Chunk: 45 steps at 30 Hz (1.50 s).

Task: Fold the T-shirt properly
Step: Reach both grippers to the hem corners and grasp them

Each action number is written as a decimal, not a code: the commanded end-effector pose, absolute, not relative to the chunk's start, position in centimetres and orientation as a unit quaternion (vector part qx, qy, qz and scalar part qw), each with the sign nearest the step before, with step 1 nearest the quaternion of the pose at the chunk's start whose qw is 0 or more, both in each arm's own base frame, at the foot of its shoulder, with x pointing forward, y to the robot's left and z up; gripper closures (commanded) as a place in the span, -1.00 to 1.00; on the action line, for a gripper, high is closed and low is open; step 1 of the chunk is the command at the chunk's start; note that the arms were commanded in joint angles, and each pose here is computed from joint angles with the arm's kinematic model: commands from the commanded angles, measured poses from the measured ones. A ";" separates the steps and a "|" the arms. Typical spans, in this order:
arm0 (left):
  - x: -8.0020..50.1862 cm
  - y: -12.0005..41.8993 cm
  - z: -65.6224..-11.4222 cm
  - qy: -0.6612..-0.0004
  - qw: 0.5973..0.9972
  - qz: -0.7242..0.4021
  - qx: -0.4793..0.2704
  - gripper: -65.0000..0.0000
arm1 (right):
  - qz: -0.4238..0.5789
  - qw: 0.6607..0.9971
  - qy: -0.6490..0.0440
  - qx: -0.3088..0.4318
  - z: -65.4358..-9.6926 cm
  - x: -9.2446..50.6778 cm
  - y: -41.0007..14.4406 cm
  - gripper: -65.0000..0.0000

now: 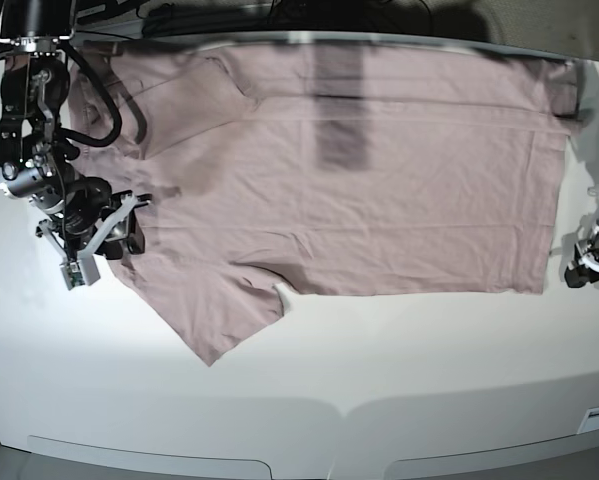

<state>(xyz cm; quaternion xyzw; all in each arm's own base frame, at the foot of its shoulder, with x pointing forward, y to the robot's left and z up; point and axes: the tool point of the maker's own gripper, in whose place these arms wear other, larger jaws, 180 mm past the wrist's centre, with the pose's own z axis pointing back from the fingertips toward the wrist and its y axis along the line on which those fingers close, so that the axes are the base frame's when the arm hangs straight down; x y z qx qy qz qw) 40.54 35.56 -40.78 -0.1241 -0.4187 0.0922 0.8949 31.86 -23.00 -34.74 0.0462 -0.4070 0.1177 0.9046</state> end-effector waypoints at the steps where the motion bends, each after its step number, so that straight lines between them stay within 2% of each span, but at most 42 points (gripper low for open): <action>1: 42.4 36.2 -38.5 -0.447 0.882 0.085 -0.120 0.20 | 0.123 0.894 -0.428 0.042 -33.2 32.8 -23.3 0.34; 5: 42.9 33.6 -39.8 -0.431 0.890 0.067 -0.130 0.22 | 0.123 0.895 -0.428 0.042 -33.3 32.7 -23.3 0.34; 11: 41.9 30.4 -43.1 -0.407 0.907 -0.005 -0.105 0.22 | 0.124 0.896 -0.425 0.040 -33.3 32.7 -23.4 0.34; 21: 39.2 27.6 -46.6 -0.349 0.928 -0.007 -0.130 0.22 | 0.125 0.895 -0.427 0.038 -33.1 32.8 -23.5 0.34; 23: 38.8 27.5 -47.0 -0.345 0.929 -0.007 -0.131 0.29 | 0.125 0.894 -0.429 0.038 -33.0 32.9 -23.5 0.34; 24: 38.7 27.6 -47.1 -0.344 0.930 -0.007 -0.130 0.39 | 0.125 0.892 -0.433 0.039 -32.9 33.0 -23.5 0.34; 27: 38.7 28.3 -46.8 -0.347 0.929 -0.003 -0.126 0.91 | 0.124 0.878 -0.460 0.043 -32.1 33.6 -23.3 0.34; 28: 38.8 28.5 -46.6 -0.351 0.928 0.003 -0.127 1.00 | 0.123 0.873 -0.470 0.044 -31.7 33.8 -23.2 0.34; 31: 39.0 28.9 -46.1 -0.359 0.923 0.024 -0.137 1.00 | 0.122 0.859 -0.496 0.047 -30.7 34.4 -23.0 0.34; 36: 39.2 28.5 -46.1 -0.361 0.921 0.032 -0.146 1.00 | 0.117 0.856 -0.501 0.041 -30.0 36.9 -23.6 0.33; 43: 39.2 28.5 -46.0 -0.364 0.919 0.033 -0.146 1.00 | 0.145 0.890 -0.432 0.038 -33.8 43.6 -22.4 0.32; 45: 39.3 28.5 -45.9 -0.367 0.918 0.034 -0.146 1.00 | 0.162 0.901 -0.401 0.022 -34.6 45.3 -22.1 0.19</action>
